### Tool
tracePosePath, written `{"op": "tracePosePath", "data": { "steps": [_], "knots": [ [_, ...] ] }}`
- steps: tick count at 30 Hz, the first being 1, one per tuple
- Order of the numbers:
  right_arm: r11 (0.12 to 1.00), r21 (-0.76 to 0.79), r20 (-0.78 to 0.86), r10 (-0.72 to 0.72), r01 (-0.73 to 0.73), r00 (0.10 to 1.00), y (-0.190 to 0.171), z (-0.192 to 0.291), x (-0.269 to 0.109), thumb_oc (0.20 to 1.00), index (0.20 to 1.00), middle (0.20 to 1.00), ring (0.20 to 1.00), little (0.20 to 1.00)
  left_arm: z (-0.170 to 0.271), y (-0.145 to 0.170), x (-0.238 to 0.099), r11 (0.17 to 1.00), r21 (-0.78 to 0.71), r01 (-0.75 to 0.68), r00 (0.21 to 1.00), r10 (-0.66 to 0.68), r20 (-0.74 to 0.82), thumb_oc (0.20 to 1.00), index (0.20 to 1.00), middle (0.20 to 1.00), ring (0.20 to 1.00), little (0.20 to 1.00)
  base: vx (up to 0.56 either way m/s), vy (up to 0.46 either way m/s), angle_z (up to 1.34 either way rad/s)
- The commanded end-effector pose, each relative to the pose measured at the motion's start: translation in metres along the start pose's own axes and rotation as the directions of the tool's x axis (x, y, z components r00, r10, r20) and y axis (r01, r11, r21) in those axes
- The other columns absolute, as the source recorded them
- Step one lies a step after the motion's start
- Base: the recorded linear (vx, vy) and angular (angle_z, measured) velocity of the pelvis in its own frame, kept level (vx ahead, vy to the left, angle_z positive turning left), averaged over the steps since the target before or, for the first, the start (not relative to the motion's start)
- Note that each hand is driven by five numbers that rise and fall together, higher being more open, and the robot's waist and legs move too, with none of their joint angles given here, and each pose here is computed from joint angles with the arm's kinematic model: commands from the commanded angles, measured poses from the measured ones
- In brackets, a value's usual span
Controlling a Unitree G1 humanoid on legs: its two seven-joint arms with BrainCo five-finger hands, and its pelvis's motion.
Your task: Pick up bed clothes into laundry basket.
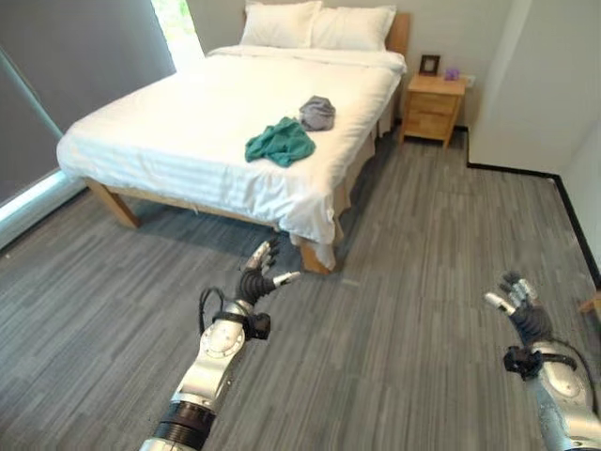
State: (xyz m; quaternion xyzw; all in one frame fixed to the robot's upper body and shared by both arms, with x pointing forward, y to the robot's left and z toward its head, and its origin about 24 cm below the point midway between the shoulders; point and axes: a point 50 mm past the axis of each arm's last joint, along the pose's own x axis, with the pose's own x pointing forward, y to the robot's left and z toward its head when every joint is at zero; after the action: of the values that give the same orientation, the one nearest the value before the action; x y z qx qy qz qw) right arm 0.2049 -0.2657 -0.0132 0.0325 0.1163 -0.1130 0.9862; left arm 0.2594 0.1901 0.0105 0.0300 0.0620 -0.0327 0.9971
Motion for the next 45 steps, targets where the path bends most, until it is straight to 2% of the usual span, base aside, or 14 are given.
{"op": "tracePosePath", "data": {
  "steps": [1, 6, 12, 17, 21, 25, 28, 30, 33, 38, 40, 42, 45],
  "knots": [
    [0.999, 0.038, 0.045, 0.036, -0.038, 0.998, 0.018, 0.003, 0.003, 1.000, 1.000, 1.000, 1.000, 1.000, 0.004, 0.013, 0.004, 0.995, -0.052, -0.080, 0.996, 0.082, 0.034, 1.000, 1.000, 1.000, 1.000, 1.000, 0.03, -0.002, -0.13],
    [0.994, 0.074, 0.034, 0.074, -0.076, 0.997, 0.026, -0.002, -0.002, 1.000, 1.000, 1.000, 1.000, 1.000, -0.012, 0.021, -0.011, 0.989, -0.070, -0.128, 0.992, 0.127, -0.023, 1.000, 1.000, 1.000, 1.000, 1.000, 0.04, 0.015, -0.05],
    [0.992, 0.041, 0.151, 0.115, -0.122, 0.982, 0.036, 0.025, 0.007, 1.000, 1.000, 1.000, 1.000, 1.000, 0.000, 0.050, -0.014, 0.971, 0.008, -0.237, 0.971, 0.237, 0.025, 1.000, 1.000, 1.000, 1.000, 1.000, -0.01, 0.025, -0.32],
    [0.989, 0.094, 0.166, 0.094, -0.111, 0.982, 0.034, 0.025, 0.003, 1.000, 1.000, 1.000, 1.000, 1.000, 0.015, 0.052, -0.008, 0.970, -0.010, -0.243, 0.966, 0.243, 0.089, 1.000, 1.000, 1.000, 1.000, 1.000, 0.34, -0.160, -0.12],
    [0.982, 0.144, 0.099, 0.110, -0.124, 0.989, 0.037, 0.011, 0.001, 1.000, 1.000, 1.000, 1.000, 1.000, 0.020, 0.047, 0.004, 0.975, 0.016, -0.223, 0.970, 0.221, 0.099, 1.000, 1.000, 1.000, 1.000, 1.000, 0.46, -0.306, 0.14],
    [0.970, 0.128, 0.075, 0.196, -0.205, 0.978, 0.044, 0.008, -0.002, 1.000, 1.000, 1.000, 1.000, 1.000, 0.011, 0.039, -0.002, 0.981, -0.017, -0.194, 0.978, 0.195, 0.071, 1.000, 1.000, 1.000, 1.000, 1.000, 0.47, -0.438, 0.28],
    [0.957, 0.106, 0.087, 0.260, -0.268, 0.962, 0.052, 0.015, 0.002, 1.000, 1.000, 1.000, 1.000, 1.000, -0.002, 0.039, -0.016, 0.966, -0.139, -0.216, 0.975, 0.220, 0.016, 1.000, 1.000, 1.000, 1.000, 1.000, 0.42, -0.696, 0.05],
    [0.957, 0.075, 0.078, 0.275, -0.281, 0.958, 0.050, 0.016, 0.002, 1.000, 1.000, 1.000, 1.000, 1.000, -0.003, 0.040, -0.019, 0.965, -0.151, -0.213, 0.976, 0.217, 0.014, 1.000, 1.000, 1.000, 1.000, 1.000, 0.41, -0.560, -0.21],
    [0.976, 0.015, 0.071, 0.214, -0.216, 0.974, 0.036, 0.021, 0.009, 1.000, 1.000, 1.000, 1.000, 1.000, -0.004, 0.039, -0.019, 0.956, -0.177, -0.235, 0.971, 0.241, 0.008, 1.000, 1.000, 1.000, 1.000, 1.000, 0.42, -0.399, -0.33],
    [0.985, 0.067, 0.116, 0.150, -0.159, 0.982, 0.021, 0.030, 0.007, 1.000, 1.000, 1.000, 1.000, 1.000, -0.008, 0.043, -0.023, 0.943, -0.214, -0.257, 0.964, 0.264, 0.007, 1.000, 1.000, 1.000, 1.000, 1.000, 0.43, -0.114, 0.12],
    [0.988, 0.069, 0.118, 0.129, -0.138, 0.985, 0.018, 0.026, 0.003, 1.000, 1.000, 1.000, 1.000, 1.000, -0.011, 0.054, -0.030, 0.920, -0.219, -0.325, 0.943, 0.333, 0.000, 1.000, 1.000, 1.000, 1.000, 1.000, 0.70, -0.049, 0.16],
    [0.988, 0.065, 0.112, 0.130, -0.138, 0.985, 0.018, 0.024, 0.003, 1.000, 1.000, 1.000, 1.000, 1.000, -0.011, 0.057, -0.031, 0.915, -0.215, -0.342, 0.937, 0.350, -0.001, 1.000, 1.000, 1.000, 1.000, 1.000, 0.49, -0.020, 0.02],
    [0.984, 0.052, 0.097, 0.164, -0.169, 0.982, 0.026, 0.022, 0.003, 1.000, 1.000, 1.000, 1.000, 1.000, -0.005, 0.077, -0.039, 0.898, -0.133, -0.419, 0.904, 0.426, 0.031, 1.000, 1.000, 1.000, 1.000, 1.000, 0.77, -0.003, -0.16]
  ]
}}
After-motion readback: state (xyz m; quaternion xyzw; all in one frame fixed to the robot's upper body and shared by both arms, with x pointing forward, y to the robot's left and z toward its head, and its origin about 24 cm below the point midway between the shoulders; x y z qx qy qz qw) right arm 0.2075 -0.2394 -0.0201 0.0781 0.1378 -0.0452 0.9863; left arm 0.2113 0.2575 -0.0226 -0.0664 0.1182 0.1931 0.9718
